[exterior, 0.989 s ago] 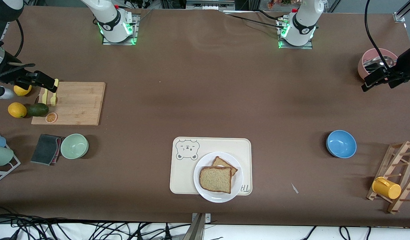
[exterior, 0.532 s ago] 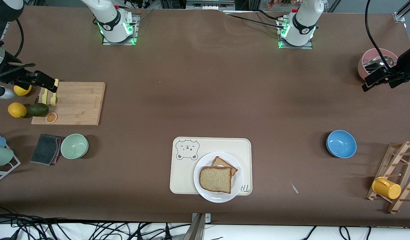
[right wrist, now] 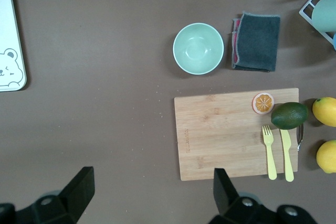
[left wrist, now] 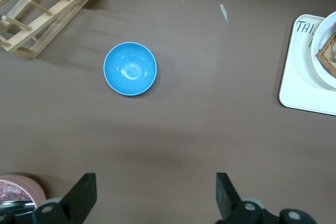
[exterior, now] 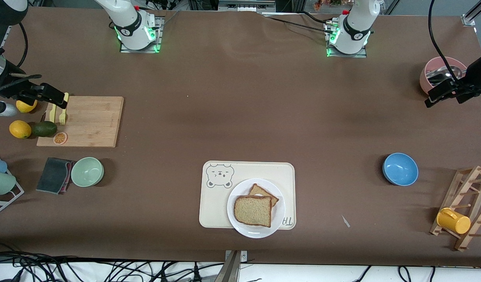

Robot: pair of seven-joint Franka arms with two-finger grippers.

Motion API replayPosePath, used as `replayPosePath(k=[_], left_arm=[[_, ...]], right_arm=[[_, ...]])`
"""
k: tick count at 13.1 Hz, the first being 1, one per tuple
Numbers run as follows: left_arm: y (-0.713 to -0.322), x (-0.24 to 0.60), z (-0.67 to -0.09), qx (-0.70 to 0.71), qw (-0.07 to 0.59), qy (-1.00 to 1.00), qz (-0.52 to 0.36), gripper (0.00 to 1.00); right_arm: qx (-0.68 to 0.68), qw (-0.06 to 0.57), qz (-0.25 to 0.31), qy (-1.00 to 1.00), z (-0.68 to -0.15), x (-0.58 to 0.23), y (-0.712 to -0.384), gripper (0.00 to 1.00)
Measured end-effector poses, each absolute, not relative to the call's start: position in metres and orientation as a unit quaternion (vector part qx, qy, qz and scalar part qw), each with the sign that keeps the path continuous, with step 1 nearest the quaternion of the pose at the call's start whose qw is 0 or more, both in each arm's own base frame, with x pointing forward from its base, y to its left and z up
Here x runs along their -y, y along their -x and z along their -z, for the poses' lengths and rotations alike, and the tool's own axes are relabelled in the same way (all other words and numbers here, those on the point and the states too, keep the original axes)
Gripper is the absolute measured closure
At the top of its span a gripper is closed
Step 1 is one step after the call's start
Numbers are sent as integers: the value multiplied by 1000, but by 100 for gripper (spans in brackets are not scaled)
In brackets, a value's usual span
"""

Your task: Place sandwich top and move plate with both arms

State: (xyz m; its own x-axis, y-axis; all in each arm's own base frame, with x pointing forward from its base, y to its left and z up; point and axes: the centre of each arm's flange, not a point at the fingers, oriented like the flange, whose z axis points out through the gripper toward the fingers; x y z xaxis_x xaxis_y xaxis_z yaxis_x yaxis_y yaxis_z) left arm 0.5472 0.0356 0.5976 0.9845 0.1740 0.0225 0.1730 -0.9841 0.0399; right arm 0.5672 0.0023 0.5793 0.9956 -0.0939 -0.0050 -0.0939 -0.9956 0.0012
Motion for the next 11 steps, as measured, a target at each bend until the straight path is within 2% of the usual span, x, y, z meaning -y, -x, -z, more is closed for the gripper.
replayPosePath(k=[11], left_arm=[[-547,-35,-596,-87,19,-996,-10,0]], right_arm=[[45,0,3,-999,-579,-4,-567,0]])
